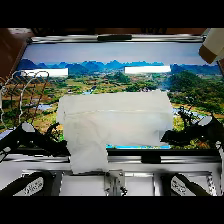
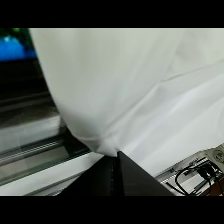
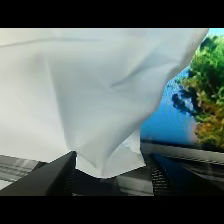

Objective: Fold the shirts.

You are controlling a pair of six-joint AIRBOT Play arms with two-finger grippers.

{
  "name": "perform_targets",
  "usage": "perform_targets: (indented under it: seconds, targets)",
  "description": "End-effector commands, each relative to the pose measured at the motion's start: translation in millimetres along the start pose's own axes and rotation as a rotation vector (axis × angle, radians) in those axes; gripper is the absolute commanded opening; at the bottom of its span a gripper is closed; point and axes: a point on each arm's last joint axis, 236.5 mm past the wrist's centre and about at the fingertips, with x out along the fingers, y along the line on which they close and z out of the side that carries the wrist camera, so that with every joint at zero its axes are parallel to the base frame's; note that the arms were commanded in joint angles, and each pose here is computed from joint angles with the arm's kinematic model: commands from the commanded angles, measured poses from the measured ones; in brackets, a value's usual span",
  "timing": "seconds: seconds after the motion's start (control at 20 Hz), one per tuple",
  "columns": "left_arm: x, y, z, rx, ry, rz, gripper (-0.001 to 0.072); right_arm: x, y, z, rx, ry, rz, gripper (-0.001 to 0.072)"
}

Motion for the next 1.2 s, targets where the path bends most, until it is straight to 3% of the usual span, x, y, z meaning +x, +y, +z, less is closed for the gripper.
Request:
perform_targets:
  seconds: [0.0,0.55,0.6,0.65,0.8,0.9,1.15]
  targets:
    - [0,0,2,-0.001,-0.007,0.001,0.0035,3,2,6,0.008,-0.032,0.013,0.058]
    - [0,1,4,0.019,-0.017,0.005,0.0035,11,8,-4,0.032,0.039,0.057,0.0549]
    - [0,1,4,0.019,-0.017,0.005,0.0035,15,9,-5,0.042,0.052,0.068,0.0498]
    - [0,1,4,0.019,-0.017,0.005,0.0035,18,7,-4,0.056,0.057,0.069,0.0329]
    - [-1,1,7,0.026,-0.028,0.008,0.0035,17,9,-1,0.053,0.04,0.071,0.0048]
    - [-9,-3,15,0.066,-0.05,0.01,0.0033,7,15,5,-0.003,-0.004,0.078,0.0046]
    - [-97,-53,66,0.351,-0.254,0.045,0.0031,-64,29,59,-0.108,-0.254,0.017,0.0046]
